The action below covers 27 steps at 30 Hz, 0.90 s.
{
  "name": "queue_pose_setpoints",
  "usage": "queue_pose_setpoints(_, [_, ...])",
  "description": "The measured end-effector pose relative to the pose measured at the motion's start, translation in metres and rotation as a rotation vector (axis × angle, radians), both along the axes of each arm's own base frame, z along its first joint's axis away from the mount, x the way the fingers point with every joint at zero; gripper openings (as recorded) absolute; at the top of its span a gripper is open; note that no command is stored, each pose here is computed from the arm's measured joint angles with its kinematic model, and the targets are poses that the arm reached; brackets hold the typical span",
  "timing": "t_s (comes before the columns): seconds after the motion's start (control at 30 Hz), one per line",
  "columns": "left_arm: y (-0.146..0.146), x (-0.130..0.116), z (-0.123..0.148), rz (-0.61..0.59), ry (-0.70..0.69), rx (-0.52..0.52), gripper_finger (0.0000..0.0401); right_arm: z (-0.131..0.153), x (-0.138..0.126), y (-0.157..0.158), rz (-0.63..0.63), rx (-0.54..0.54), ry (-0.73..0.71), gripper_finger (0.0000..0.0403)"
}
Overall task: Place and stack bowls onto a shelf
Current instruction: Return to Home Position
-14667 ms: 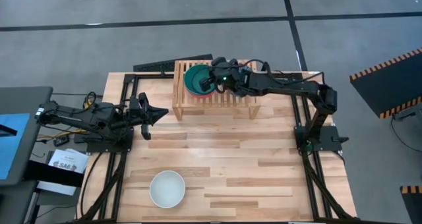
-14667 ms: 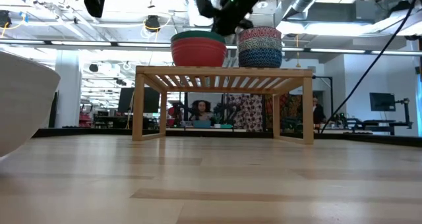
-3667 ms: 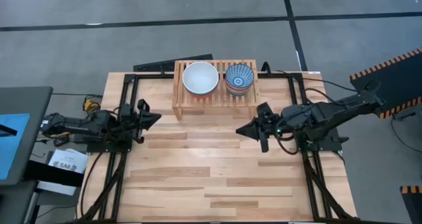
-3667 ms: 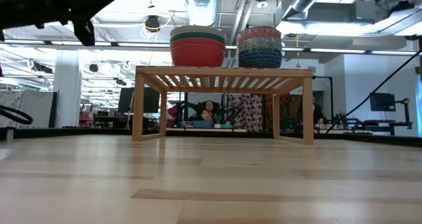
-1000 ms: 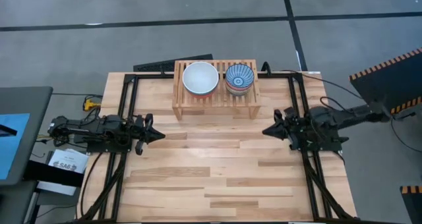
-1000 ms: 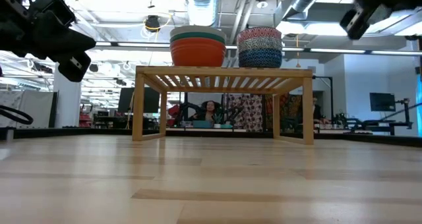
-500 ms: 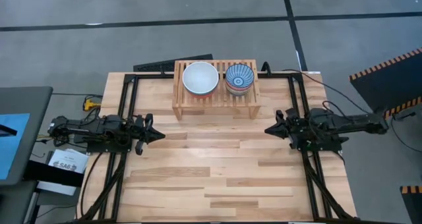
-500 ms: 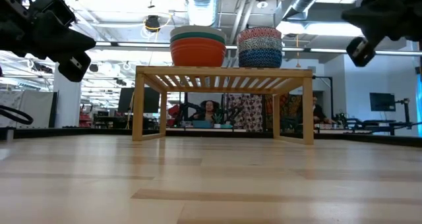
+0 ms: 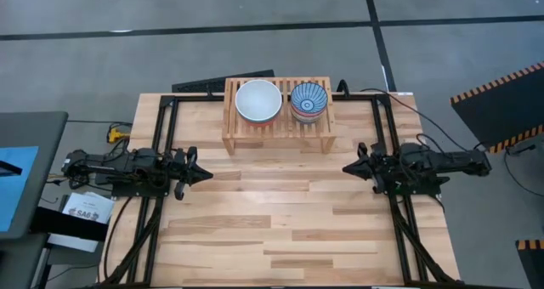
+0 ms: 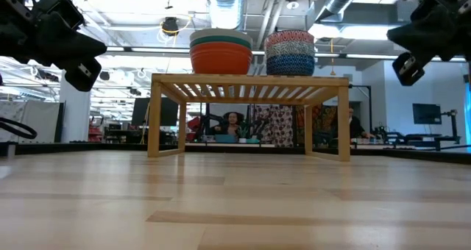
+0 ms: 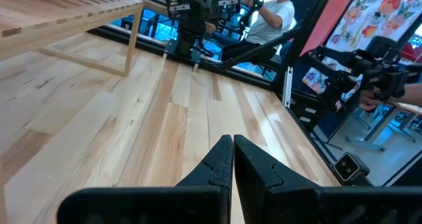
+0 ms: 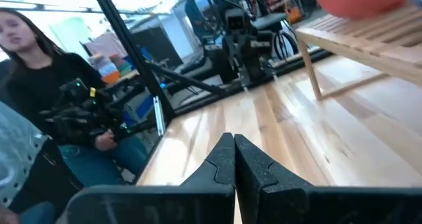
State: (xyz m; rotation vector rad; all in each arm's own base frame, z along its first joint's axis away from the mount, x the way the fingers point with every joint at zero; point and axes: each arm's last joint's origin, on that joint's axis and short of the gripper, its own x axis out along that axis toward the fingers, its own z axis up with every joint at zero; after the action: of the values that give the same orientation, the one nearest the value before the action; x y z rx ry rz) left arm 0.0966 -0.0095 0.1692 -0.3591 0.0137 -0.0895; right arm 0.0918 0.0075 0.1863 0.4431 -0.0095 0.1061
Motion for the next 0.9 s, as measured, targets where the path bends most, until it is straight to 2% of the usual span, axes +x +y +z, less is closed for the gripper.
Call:
queue_pose_setpoints(0.1, [0.000, 0.000, 0.000, 0.000, 0.000, 0.000, 0.0000, -0.009, 0.004, 0.001, 0.010, 0.000, -0.055, 0.0018])
queue_pose_setpoints(0.17, [0.000, 0.000, 0.000, 0.000, 0.000, 0.000, 0.0000, -0.014, 0.005, 0.002, 0.010, -0.020, -0.037, 0.0018])
queue_pose_setpoints(0.37, [0.000, 0.000, 0.000, 0.000, 0.002, 0.000, 0.0000, -0.016, 0.005, 0.000, -0.014, -0.178, -0.031, 0.0019])
queue_pose_setpoints(0.8, [0.000, 0.000, 0.000, 0.000, 0.002, 0.000, 0.0000, -0.019, 0.006, -0.002, -0.025, -0.234, -0.011, 0.0023])
queue_pose_setpoints(0.9, [0.000, 0.000, 0.000, 0.000, 0.002, 0.000, 0.0000, -0.020, 0.007, -0.002, -0.026, -0.280, 0.002, 0.0031])
